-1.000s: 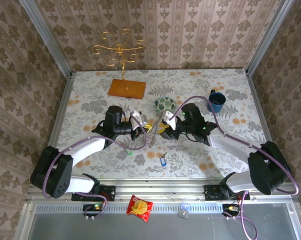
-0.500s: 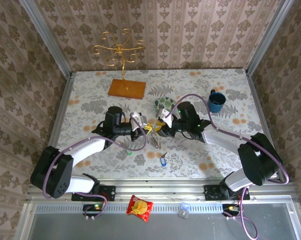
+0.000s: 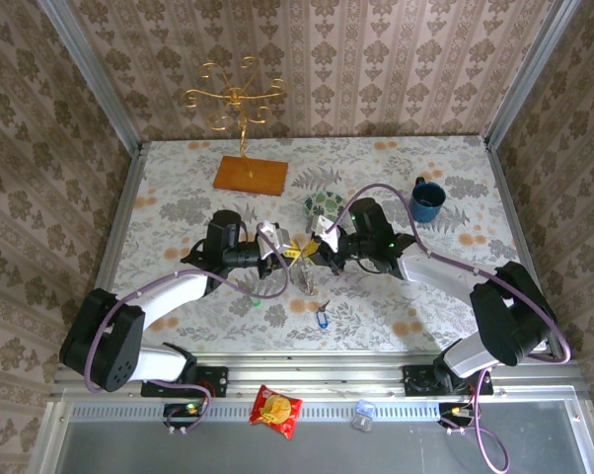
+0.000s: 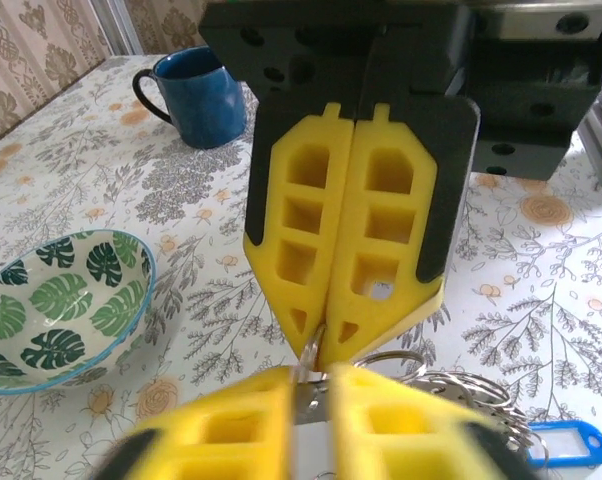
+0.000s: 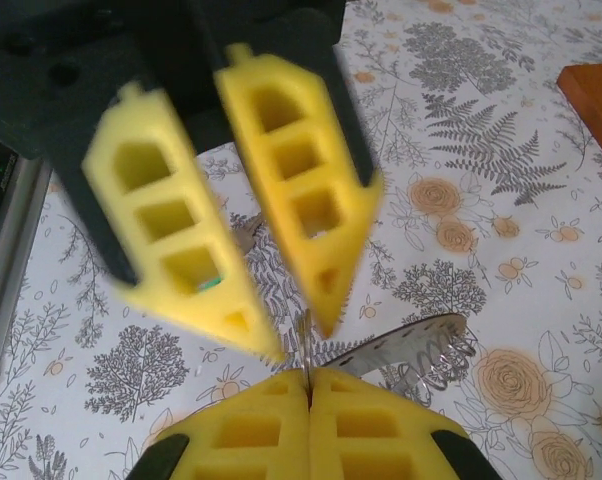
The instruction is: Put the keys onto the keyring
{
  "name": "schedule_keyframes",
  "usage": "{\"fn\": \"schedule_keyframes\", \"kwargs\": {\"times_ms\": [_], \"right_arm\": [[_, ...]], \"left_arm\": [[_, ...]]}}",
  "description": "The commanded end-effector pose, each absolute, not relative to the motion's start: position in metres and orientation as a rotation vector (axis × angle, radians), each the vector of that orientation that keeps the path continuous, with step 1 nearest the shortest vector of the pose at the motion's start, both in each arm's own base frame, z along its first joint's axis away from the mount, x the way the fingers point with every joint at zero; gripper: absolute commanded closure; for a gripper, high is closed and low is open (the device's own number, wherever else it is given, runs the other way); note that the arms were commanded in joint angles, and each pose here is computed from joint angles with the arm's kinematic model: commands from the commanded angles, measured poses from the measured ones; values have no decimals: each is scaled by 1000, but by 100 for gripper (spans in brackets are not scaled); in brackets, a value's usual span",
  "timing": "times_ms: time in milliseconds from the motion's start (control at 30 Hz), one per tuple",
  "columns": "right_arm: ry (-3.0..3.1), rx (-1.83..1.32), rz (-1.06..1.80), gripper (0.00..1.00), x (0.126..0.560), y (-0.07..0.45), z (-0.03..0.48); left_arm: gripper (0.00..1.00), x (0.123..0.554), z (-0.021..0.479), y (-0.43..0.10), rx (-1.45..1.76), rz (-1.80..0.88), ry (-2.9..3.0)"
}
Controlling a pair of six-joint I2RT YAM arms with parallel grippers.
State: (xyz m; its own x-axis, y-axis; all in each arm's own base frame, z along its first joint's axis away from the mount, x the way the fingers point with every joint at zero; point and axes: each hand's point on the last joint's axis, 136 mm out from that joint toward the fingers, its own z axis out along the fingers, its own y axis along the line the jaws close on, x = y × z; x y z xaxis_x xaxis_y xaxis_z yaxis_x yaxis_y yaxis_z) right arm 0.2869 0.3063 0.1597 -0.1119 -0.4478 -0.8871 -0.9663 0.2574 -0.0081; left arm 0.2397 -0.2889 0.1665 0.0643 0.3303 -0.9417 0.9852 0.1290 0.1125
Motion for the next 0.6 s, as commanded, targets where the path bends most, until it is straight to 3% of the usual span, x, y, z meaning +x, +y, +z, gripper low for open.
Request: {"fn": "schedule_keyframes", "kwargs": {"times_ms": [0,267,567], "right_arm": [[1679,-1389,767,100,284,308,175],[1815,-1583,561,100,281,294,159],[1779,-1660,516,100,277,303,165]], "left_arm": [[73,238,170,-287,1422,-815,1427],[72,240,177,-285,1459,-762,1410],[73,237,183,-289,1438,-826,1388]]}}
